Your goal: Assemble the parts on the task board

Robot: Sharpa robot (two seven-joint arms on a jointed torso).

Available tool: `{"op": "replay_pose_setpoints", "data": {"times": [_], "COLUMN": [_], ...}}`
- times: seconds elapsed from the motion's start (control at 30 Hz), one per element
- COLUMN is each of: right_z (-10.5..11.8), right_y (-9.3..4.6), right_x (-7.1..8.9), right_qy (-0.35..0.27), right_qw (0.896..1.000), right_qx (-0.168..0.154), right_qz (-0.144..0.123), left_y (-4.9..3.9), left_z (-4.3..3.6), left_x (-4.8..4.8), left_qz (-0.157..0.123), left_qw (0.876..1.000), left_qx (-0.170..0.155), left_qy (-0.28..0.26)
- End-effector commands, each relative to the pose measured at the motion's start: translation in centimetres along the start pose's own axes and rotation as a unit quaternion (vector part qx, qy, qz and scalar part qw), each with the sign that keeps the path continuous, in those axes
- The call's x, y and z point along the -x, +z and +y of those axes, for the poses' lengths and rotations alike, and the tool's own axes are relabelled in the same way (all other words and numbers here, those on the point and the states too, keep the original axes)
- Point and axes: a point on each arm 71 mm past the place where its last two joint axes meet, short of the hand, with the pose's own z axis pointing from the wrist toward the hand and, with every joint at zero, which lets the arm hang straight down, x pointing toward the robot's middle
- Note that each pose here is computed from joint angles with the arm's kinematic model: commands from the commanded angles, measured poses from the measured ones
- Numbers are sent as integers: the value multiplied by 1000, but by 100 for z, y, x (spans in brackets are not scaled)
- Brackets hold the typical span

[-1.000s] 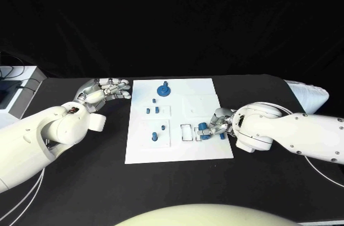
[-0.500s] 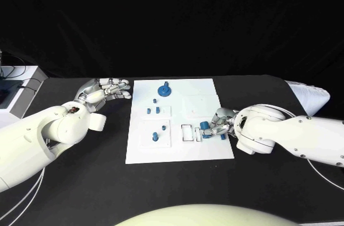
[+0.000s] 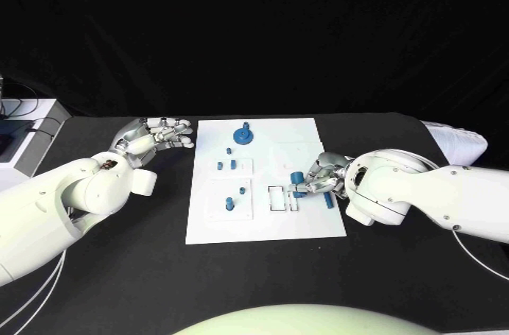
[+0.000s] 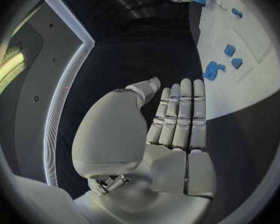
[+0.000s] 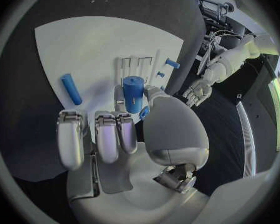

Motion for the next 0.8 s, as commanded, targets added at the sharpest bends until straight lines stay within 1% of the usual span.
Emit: {"op": "replay_pose_setpoints", "data": {"times": [0.03, 0.2, 0.33, 0.7, 0.8], "right_z": [49, 105, 143, 200, 217], "right_y": [23, 80, 105, 127, 130], "right_x": [-96, -240, -321, -382, -383], "right_qy": [19, 19, 17, 9, 8], "right_qw": [999, 998, 997, 997, 997], "right_qx": [0, 0, 2, 8, 11], "right_qz": [34, 61, 72, 75, 70], "left_y": [5, 8, 9, 11, 13], "left_z": [-8, -8, -7, -5, -4], "left_x": [-21, -29, -32, -32, -34], "left_qz": [4, 5, 6, 6, 6], "left_qw": [1000, 1000, 1000, 1000, 1000], "left_qx": [-3, -4, -3, -3, -3], "left_qy": [-4, -5, -5, -5, -5]}}
